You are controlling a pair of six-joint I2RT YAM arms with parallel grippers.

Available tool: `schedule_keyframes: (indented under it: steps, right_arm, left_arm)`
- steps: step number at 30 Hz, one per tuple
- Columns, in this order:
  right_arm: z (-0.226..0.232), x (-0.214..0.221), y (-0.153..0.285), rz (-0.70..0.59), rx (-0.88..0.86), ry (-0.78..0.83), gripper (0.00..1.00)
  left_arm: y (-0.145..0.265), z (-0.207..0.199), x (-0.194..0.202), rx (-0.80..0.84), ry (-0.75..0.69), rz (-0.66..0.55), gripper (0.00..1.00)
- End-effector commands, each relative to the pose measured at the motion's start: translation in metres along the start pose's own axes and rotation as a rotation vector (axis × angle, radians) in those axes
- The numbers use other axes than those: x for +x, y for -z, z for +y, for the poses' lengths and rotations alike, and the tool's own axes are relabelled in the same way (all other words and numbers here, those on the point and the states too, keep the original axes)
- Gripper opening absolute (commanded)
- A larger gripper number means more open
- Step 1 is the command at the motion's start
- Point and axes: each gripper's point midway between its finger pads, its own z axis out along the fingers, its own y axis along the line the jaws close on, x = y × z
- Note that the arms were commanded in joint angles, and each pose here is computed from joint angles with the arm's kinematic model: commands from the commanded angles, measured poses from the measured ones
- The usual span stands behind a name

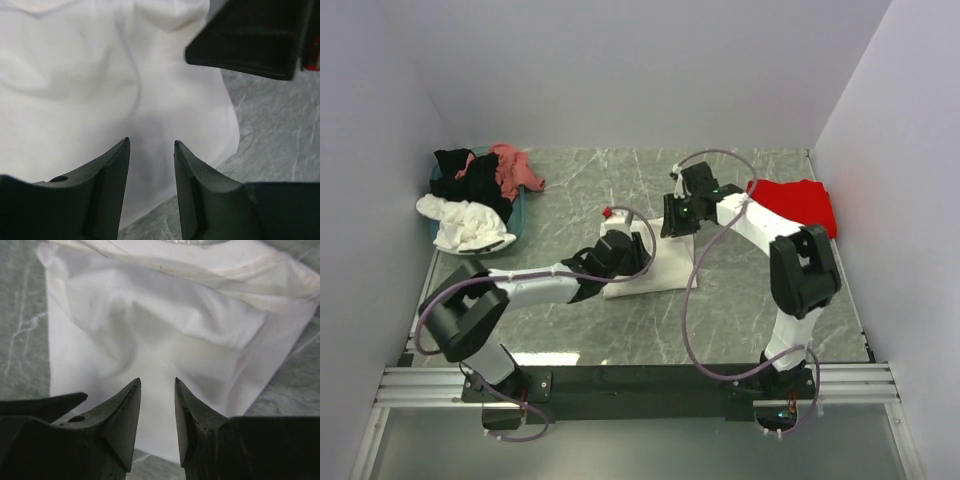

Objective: Fold and stack the t-shirts
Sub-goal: Fold the tshirt

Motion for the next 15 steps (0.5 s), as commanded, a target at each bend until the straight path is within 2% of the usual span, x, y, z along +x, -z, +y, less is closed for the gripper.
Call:
schedule_keyframes:
  steps: [1, 8, 15]
  right_arm:
    - [0.002, -0.002, -0.025, 0.035, -0.034, 0.003, 0.41]
    - [-0.022, -0.021, -0.053, 0.046, 0.069, -0.025, 0.41]
    - [-0.067, -0.057, -0.037, -0.036, 0.180, -0.090, 0.41]
  left_arm:
    - [-0.011, -0.031, 0.002, 0.095, 0.024, -0.024, 0.46]
    - [-0.021, 0.002, 0.076, 0.050, 0.003, 0.100, 0.45]
    - [-0.003, 0.035, 0.110, -0.006, 0.016, 0.142, 0.45]
